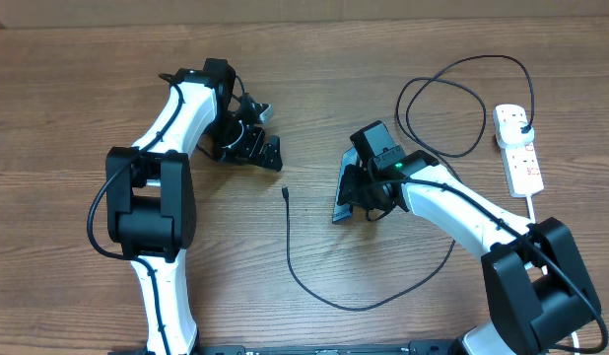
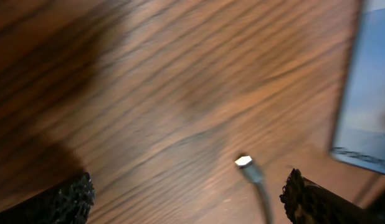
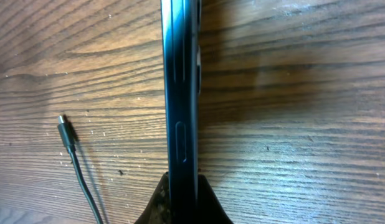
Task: Plug charger to phone and switch on socket
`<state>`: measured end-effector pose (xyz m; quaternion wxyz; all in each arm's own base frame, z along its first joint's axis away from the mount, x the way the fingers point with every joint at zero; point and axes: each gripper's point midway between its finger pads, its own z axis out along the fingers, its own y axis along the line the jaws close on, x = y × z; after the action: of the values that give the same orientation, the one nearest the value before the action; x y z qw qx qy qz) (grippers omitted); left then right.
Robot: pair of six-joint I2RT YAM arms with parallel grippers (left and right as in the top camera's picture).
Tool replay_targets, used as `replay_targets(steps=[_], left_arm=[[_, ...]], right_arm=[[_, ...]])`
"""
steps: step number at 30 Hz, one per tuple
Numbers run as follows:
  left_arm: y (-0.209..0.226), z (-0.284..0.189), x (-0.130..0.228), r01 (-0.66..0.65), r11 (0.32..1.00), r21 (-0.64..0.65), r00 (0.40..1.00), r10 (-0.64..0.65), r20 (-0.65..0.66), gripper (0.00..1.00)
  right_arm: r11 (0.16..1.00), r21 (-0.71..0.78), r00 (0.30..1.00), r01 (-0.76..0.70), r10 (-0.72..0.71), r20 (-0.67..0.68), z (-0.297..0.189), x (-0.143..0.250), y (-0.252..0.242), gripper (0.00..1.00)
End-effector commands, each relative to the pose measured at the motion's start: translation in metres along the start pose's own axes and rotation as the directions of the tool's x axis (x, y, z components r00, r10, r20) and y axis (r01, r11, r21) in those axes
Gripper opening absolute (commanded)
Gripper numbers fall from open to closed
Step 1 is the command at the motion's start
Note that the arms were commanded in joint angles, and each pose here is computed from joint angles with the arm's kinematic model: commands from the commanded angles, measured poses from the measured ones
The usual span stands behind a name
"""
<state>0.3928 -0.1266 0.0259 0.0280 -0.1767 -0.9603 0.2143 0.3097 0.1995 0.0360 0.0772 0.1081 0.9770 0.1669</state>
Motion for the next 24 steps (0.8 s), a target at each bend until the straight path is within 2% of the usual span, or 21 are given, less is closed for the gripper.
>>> replay_targets(steps=[1, 24], left_arm=[[0.019, 0.0, 0.001, -0.028, 0.992, -0.12, 0.999, 0.025, -0.03, 0.99], [0.021, 0.0, 0.002, -0.029, 0.991, -0.129, 0.999, 0.025, -0.032, 0.99]], right_arm=[[1.0, 0.027, 1.0, -0.016, 0.017, -0.015, 0.002, 0.008, -0.008, 0.04], [0.999, 0.045, 1.0, -0.017, 0.018, -0.009, 0.013, 0.014, -0.021, 0.04]])
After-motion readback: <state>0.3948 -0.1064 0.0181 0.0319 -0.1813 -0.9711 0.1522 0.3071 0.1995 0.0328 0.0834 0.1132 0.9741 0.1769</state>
